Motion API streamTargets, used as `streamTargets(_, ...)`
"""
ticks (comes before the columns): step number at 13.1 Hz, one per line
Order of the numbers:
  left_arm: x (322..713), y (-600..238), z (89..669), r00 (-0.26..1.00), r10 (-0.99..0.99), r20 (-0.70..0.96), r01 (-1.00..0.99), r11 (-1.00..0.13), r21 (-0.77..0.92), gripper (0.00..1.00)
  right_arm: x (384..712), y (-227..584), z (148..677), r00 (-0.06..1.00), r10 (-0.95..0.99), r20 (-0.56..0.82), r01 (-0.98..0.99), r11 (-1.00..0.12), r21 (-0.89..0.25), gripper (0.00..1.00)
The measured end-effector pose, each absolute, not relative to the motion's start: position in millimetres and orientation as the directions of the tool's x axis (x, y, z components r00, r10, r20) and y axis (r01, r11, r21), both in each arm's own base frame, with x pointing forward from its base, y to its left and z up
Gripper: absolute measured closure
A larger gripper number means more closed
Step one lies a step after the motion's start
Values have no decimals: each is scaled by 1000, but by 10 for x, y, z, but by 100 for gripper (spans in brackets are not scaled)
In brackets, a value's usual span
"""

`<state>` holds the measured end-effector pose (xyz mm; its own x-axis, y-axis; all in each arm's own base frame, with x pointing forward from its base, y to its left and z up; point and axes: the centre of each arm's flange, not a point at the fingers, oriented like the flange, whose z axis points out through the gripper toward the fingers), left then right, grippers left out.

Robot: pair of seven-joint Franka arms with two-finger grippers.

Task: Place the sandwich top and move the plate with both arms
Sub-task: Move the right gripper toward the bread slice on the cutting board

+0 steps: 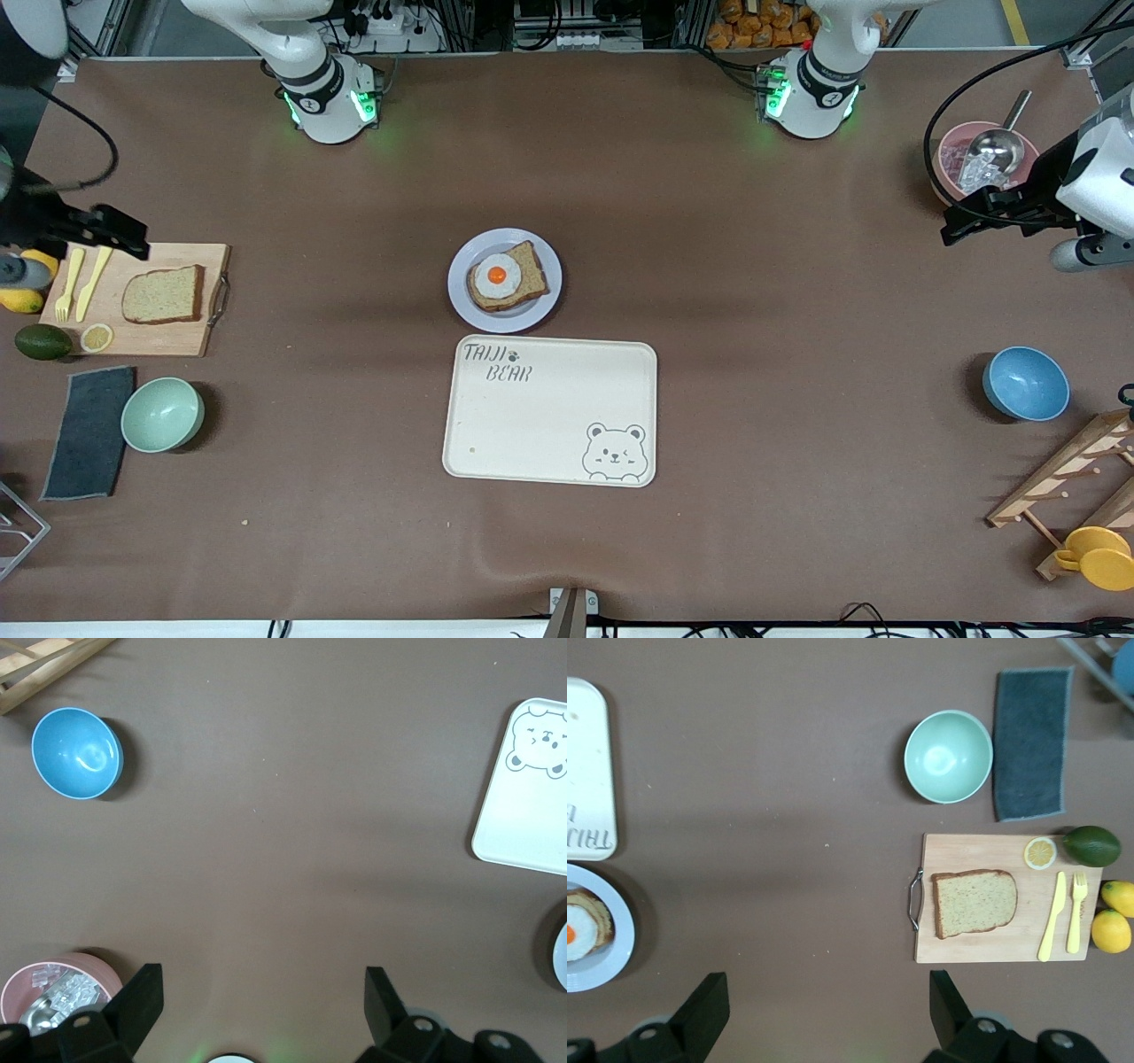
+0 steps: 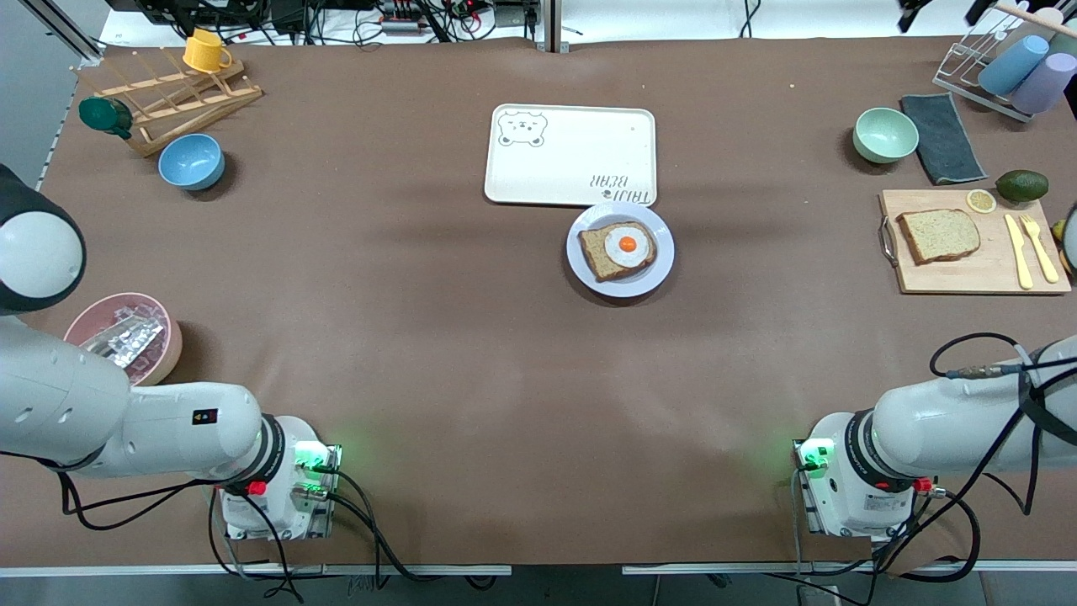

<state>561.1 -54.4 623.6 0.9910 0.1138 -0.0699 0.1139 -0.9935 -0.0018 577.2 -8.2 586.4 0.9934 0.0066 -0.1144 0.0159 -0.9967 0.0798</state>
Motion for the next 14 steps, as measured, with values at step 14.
streamTargets(14,5920,-655,6062,992,112,-56,113,-994,13,0,5627,-2261,4458,874,-181,-451,-136,-982,130,0)
